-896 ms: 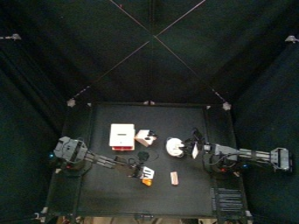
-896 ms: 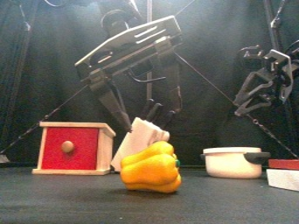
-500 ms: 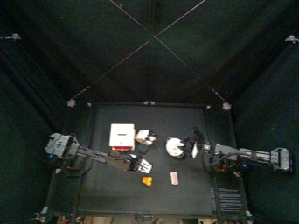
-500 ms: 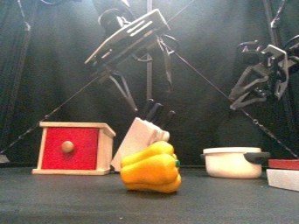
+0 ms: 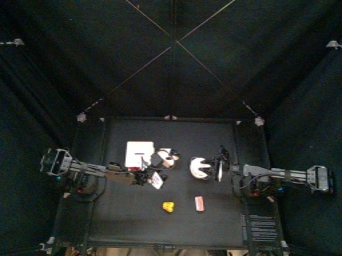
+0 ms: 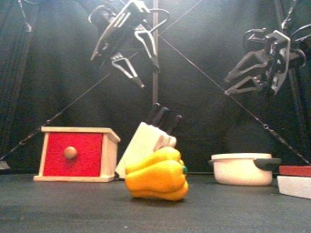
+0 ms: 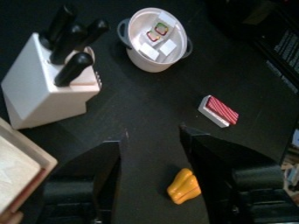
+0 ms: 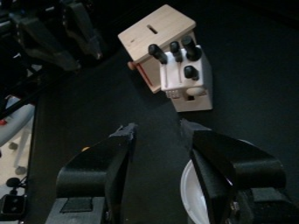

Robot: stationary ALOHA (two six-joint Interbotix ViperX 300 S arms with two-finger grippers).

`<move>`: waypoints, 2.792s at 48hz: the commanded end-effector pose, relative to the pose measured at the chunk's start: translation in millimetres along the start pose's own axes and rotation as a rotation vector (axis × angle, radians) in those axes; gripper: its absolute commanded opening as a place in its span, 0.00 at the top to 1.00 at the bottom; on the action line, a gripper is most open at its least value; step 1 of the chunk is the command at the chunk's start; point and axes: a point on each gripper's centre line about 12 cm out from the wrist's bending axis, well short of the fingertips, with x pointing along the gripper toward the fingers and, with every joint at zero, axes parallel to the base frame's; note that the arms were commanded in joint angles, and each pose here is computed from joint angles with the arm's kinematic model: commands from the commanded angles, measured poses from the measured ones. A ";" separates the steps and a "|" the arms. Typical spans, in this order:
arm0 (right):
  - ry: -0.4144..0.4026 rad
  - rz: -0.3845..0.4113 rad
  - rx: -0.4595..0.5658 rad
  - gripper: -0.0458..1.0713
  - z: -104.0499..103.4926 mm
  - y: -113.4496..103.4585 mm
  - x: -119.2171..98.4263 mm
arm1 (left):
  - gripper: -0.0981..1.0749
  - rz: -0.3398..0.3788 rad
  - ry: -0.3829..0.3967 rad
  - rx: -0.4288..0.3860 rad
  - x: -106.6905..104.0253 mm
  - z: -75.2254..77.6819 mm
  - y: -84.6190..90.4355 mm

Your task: Grab cleaver

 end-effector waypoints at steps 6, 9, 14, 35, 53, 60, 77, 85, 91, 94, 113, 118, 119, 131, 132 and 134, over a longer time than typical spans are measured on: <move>-0.003 0.030 0.054 0.23 16.3 14.6 20.6 | 0.28 -0.168 -0.135 0.079 -47.9 3.4 13.8; -0.003 0.034 0.063 0.23 22.7 18.5 28.4 | 0.29 -0.211 -0.177 0.116 -57.9 -0.6 26.6; -0.005 0.044 0.075 0.23 33.2 26.3 37.2 | 0.29 -0.268 -0.238 0.185 -67.6 -7.4 45.5; -0.045 0.052 0.151 0.23 93.8 53.2 59.9 | 0.29 -0.265 -0.332 0.342 -64.6 -14.0 104.7; 0.126 -0.103 0.296 0.23 123.4 45.1 72.2 | 0.29 -0.234 -0.330 0.399 -66.9 -25.3 117.0; 0.213 -0.147 0.341 0.23 122.6 42.9 86.2 | 0.29 -0.253 -0.354 0.397 -76.4 -28.5 117.6; 0.378 -0.254 0.157 0.23 102.3 38.4 130.4 | 0.29 -0.257 -0.348 0.367 -81.3 -42.4 125.6; 0.377 -0.239 0.030 0.23 94.9 51.8 140.6 | 0.29 -0.258 -0.341 0.352 -80.3 -44.5 126.6; 0.379 -0.234 -0.015 0.23 89.6 54.3 147.2 | 0.29 -0.259 -0.336 0.345 -79.7 -46.2 127.0; 0.376 -0.228 -0.028 0.23 86.1 54.2 151.4 | 0.29 -0.257 -0.333 0.342 -79.2 -47.1 127.9; 0.364 -0.245 -0.095 0.23 87.6 49.6 161.4 | 0.29 -0.253 -0.326 0.337 -78.2 -49.2 129.3; 0.361 -0.250 -0.111 0.23 88.5 48.3 161.4 | 0.29 -0.253 -0.325 0.337 -77.9 -49.7 129.5; 0.362 -0.251 -0.112 0.23 88.0 48.0 161.4 | 0.29 -0.251 -0.325 0.337 -77.9 -49.7 129.7; 0.375 -0.276 -0.153 0.23 83.0 39.9 165.9 | 0.29 -0.250 -0.322 0.337 -77.4 -50.8 130.2; 0.373 -0.277 -0.155 0.23 83.9 39.4 166.0 | 0.29 -0.247 -0.322 0.336 -77.3 -50.6 130.7; 0.377 -0.280 -0.155 0.23 82.6 38.2 166.7 | 0.29 -0.247 -0.320 0.334 -77.1 -51.1 131.0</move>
